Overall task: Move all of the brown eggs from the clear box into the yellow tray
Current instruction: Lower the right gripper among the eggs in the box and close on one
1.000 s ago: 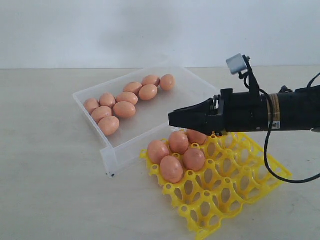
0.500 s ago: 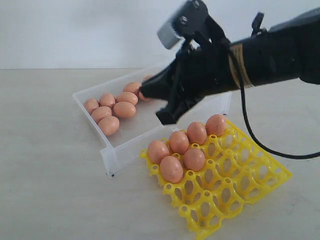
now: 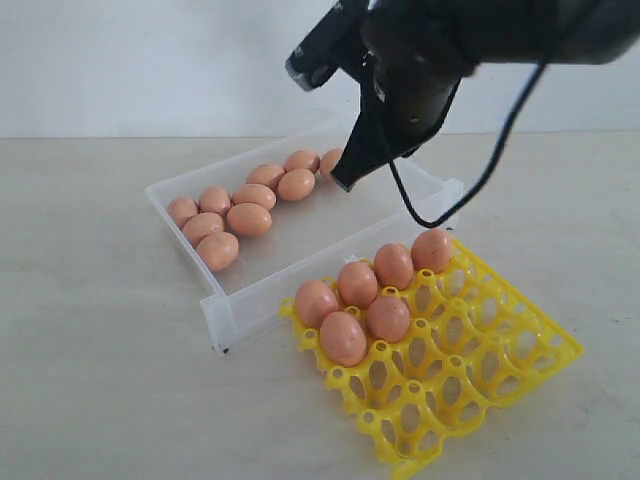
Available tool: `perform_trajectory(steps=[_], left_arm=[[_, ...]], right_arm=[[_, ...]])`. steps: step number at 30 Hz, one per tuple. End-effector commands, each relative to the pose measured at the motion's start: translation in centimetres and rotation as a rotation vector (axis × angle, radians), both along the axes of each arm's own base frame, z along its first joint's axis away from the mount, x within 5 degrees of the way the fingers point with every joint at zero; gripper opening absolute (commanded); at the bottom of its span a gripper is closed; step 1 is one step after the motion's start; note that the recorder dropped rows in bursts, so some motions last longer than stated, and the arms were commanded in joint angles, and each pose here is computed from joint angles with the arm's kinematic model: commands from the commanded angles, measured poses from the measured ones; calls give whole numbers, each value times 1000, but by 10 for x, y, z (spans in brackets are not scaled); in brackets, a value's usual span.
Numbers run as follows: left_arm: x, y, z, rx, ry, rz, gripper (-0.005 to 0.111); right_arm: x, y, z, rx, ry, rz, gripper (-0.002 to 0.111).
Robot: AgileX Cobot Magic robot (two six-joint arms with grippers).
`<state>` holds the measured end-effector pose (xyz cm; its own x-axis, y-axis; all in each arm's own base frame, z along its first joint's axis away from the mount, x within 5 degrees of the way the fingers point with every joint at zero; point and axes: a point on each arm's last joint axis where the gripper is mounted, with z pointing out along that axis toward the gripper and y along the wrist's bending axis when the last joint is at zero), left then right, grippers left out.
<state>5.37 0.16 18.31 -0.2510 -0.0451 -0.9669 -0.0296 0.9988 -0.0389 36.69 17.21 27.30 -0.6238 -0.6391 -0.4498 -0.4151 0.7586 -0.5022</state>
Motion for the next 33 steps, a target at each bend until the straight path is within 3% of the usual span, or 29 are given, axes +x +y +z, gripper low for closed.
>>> perform_trajectory(steps=[1,5,8,9,13,17,19,21,25,30,33], left_arm=[[0,0,0,-4,-5,3,4],[0,0,0,-4,-5,3,4],[0,0,0,-4,-5,3,4],[0,0,0,-4,-5,3,4],[0,0,0,-4,-5,3,4],[0,0,0,-4,-5,3,4],[0,0,0,-4,-5,3,4],[0,0,0,-4,-5,3,4],[0,0,0,-4,-5,3,4],[0,0,0,-4,-5,3,4],[0,0,0,-4,-5,3,4]], right_arm=[[23,12,2,53,184,30,0],[33,47,12,190,240,322,0],[23,76,-16,193,459,851,0],[25,79,-22,188,453,901,0],[34,89,-42,248,420,904,3],[41,97,-54,201,326,1069,42],[43,97,-63,171,322,1113,50],[45,98,-74,136,319,1160,50],[51,102,-84,168,295,1122,50],[47,105,-79,353,379,927,50],[41,103,-75,390,459,876,50]])
